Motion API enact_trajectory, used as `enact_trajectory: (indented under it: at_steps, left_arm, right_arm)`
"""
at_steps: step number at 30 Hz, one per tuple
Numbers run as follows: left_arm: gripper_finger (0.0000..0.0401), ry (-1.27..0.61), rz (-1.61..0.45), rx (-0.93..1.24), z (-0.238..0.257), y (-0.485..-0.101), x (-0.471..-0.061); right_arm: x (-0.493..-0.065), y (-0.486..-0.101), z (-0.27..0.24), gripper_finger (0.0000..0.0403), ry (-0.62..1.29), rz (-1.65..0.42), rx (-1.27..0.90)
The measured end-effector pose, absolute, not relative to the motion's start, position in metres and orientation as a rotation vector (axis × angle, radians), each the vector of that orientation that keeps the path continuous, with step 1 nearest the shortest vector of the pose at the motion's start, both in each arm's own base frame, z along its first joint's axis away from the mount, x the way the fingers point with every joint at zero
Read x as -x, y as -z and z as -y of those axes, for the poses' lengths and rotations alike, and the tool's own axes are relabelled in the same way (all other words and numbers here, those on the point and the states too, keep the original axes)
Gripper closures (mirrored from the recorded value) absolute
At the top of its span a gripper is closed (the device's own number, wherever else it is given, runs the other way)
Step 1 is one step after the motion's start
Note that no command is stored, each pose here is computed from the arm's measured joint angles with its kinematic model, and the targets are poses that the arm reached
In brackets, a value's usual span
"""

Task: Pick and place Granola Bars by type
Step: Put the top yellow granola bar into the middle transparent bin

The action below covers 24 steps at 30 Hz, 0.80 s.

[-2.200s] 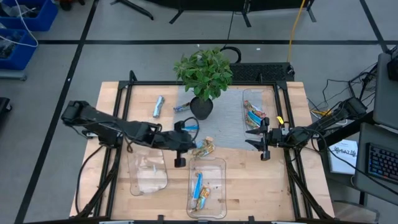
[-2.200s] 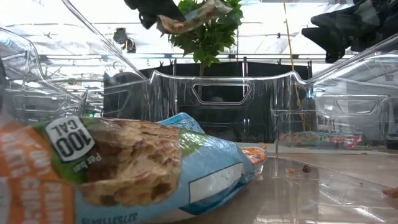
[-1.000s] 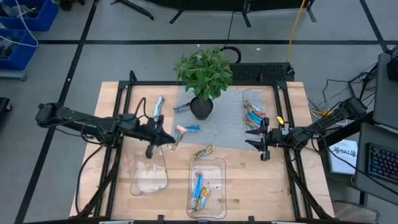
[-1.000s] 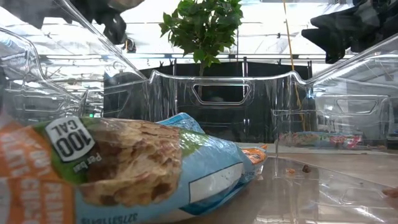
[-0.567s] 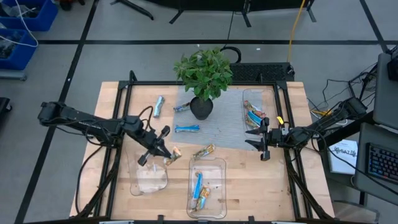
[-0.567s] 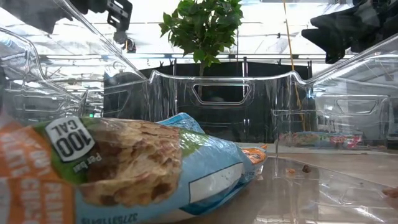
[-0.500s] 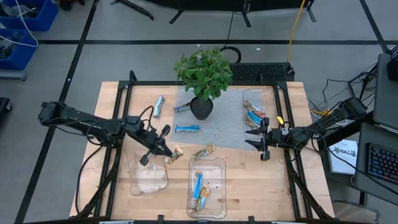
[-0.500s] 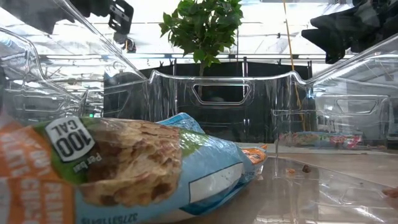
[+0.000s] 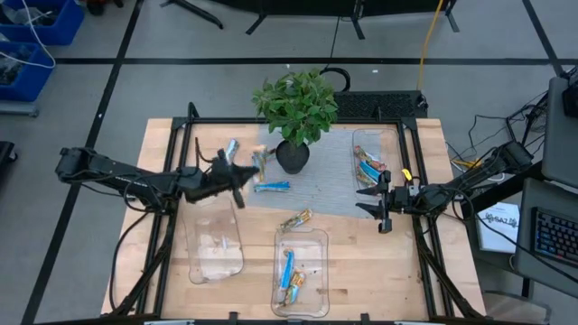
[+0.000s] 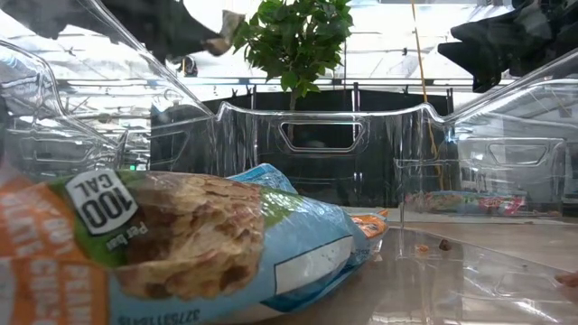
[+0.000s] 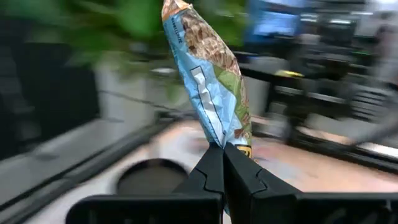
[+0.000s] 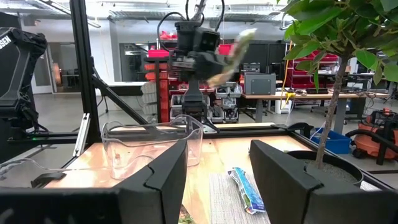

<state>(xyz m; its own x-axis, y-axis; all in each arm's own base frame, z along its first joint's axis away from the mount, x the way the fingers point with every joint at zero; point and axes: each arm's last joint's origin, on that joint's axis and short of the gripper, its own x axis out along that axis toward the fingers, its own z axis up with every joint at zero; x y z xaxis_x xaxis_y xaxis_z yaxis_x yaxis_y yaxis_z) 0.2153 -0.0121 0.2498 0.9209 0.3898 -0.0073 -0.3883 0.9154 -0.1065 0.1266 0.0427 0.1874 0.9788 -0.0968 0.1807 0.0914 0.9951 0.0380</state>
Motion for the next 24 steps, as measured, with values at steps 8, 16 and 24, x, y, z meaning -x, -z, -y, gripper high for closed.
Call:
enact_trajectory:
  at_steps: [8, 16, 24]
  left_arm:
    - [0.0400, -0.889, 0.001, 0.087, 0.002, -0.245, -0.207]
    - [0.0400, -0.883, -0.033, 0.047, 0.003, -0.243, -0.207]
    - [0.0400, -0.200, -0.013, 0.022, 0.015, -0.249, -0.217]
  right_arm:
    - [-0.127, -0.187, -0.043, 0.0236, 0.095, 0.184, -0.030]
    - [-0.127, -0.188, -0.043, 0.0236, 0.095, 0.184, -0.030]
    - [-0.127, -0.187, -0.043, 0.0236, 0.095, 0.181, -0.029]
